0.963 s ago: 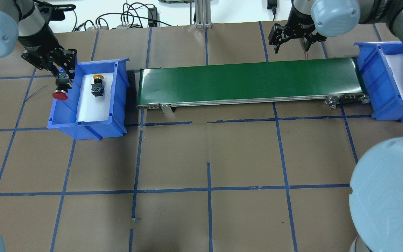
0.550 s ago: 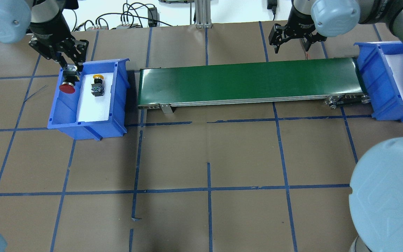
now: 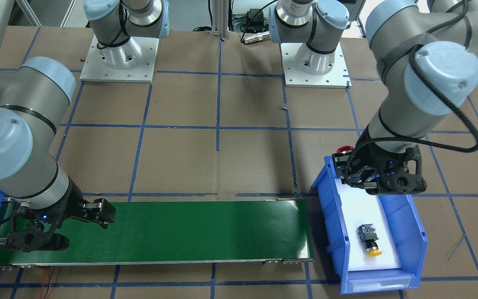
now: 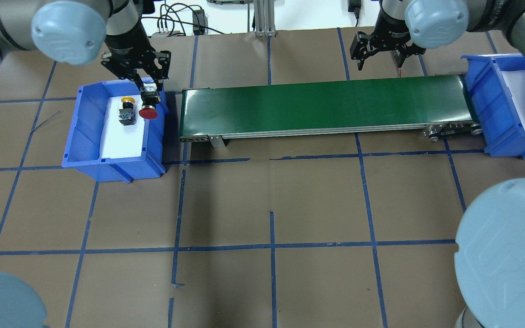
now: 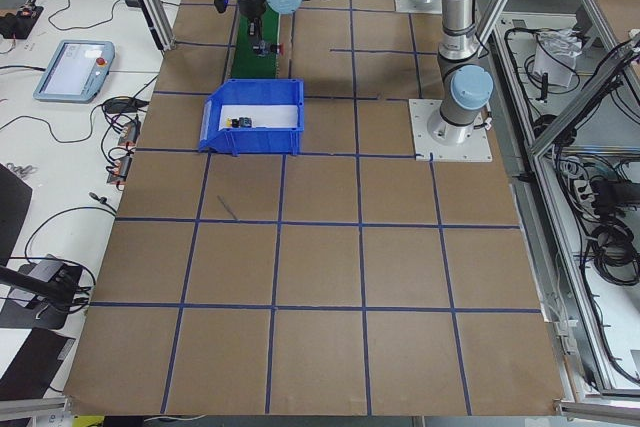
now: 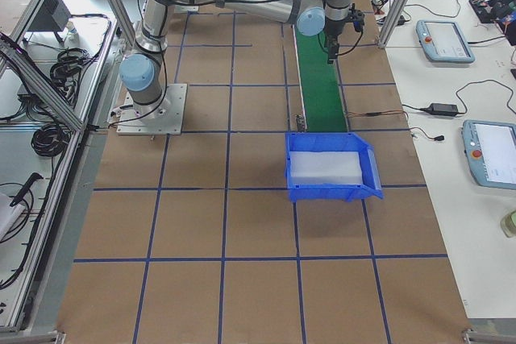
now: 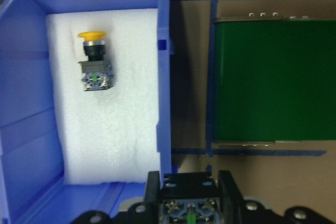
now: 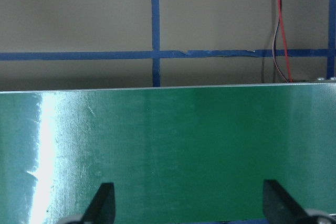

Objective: Transport two buttons from left to right
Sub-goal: 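Carry the button onto the conveyor belt and open the left gripper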

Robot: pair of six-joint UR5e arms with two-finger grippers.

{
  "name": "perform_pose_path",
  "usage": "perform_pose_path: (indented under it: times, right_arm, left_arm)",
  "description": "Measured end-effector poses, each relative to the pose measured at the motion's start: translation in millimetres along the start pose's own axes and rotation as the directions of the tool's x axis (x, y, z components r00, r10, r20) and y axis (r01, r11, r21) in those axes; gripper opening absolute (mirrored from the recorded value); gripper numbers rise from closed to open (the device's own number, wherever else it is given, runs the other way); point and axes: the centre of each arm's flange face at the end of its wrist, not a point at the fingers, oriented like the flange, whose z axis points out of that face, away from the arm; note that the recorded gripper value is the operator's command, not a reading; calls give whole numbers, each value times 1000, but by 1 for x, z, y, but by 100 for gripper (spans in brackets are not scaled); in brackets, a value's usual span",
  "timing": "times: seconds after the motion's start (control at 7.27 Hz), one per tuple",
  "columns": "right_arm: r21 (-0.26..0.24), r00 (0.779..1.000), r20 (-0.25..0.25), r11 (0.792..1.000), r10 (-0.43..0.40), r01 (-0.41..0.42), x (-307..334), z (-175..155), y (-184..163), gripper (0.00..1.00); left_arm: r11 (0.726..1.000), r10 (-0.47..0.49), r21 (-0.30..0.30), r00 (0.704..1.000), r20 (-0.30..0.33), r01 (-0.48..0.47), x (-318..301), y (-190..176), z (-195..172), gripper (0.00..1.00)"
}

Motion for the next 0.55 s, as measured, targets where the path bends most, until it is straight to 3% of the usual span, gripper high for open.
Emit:
perform_pose_path:
  times: [0.28,0.55]
  right_arm:
    - [0,1000,1,1000,0,0,0,0,0,100]
    - [0,1000,1,1000,0,0,0,0,0,100]
  left_arm:
    - [999,14,39,1000,-7,-13,53,-13,37,6]
    - [999,-9,40,1000,-12,10,92,-14,64,6]
